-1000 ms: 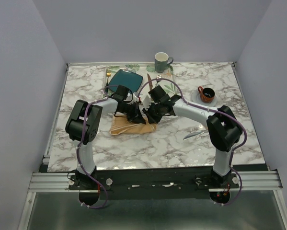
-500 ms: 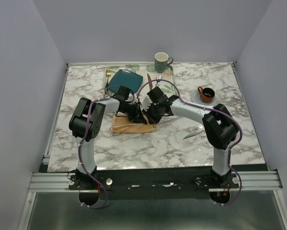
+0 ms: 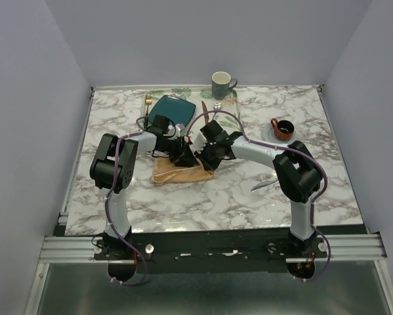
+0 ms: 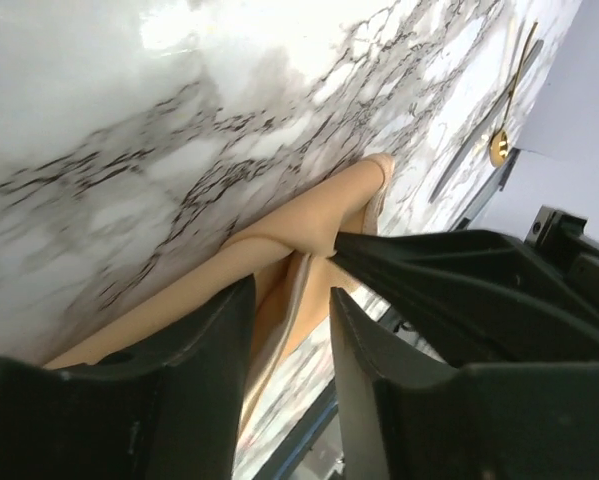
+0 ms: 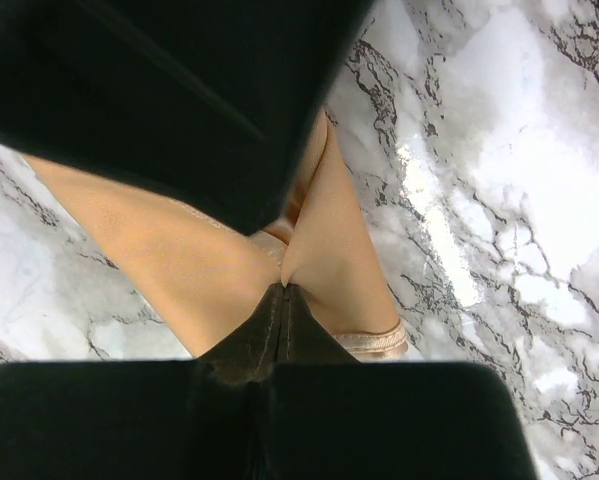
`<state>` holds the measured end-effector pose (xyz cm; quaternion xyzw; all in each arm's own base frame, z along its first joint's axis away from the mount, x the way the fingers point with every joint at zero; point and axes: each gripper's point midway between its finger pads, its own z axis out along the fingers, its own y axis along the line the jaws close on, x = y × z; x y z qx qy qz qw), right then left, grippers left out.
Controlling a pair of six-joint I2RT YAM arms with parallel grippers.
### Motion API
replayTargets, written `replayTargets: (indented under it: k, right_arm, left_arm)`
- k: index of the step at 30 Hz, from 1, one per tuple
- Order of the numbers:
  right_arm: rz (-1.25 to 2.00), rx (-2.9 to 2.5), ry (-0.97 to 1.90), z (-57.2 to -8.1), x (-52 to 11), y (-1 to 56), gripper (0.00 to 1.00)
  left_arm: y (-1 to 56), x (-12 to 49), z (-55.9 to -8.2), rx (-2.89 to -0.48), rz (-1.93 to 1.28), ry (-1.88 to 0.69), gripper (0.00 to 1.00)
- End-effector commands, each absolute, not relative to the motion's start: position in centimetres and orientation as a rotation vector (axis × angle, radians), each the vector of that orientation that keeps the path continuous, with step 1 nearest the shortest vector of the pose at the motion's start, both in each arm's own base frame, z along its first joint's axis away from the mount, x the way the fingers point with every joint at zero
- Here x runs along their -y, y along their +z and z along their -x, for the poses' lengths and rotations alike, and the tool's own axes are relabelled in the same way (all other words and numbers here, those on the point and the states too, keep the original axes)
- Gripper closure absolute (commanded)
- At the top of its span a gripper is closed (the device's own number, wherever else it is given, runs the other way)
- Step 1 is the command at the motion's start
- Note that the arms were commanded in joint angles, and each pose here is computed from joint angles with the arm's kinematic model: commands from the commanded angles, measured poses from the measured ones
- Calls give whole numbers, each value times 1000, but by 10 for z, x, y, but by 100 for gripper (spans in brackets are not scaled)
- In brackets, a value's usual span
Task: Fold the napkin into a case and place the utensils inside
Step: Stuff the top corner of the smaller-rectangle-folded napkin into the folded napkin.
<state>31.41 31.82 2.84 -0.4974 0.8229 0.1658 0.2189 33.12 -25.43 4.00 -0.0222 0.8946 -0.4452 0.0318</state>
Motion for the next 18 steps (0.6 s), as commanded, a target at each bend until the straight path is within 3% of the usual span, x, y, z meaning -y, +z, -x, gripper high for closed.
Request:
replayTargets:
  k: [1,9,12,18]
  right_arm:
    - [1413,-2295,388,-314,-310,10,99]
    - [1411,-2291,371,-316,-309,11,99]
    - [1413,-2293,375,-315,-308,11,99]
    - [1411,-2291,378,-315,-309,12,99]
  left_arm:
    - [62,231,-329,-2726,-22,-1356,47]
    - [93,172,-331,-2526,-205,-1348,41]
    - [104,157,-326,-2417,-460,-1273,39]
    - [114,166,-316,-2248,-758,-1229,38]
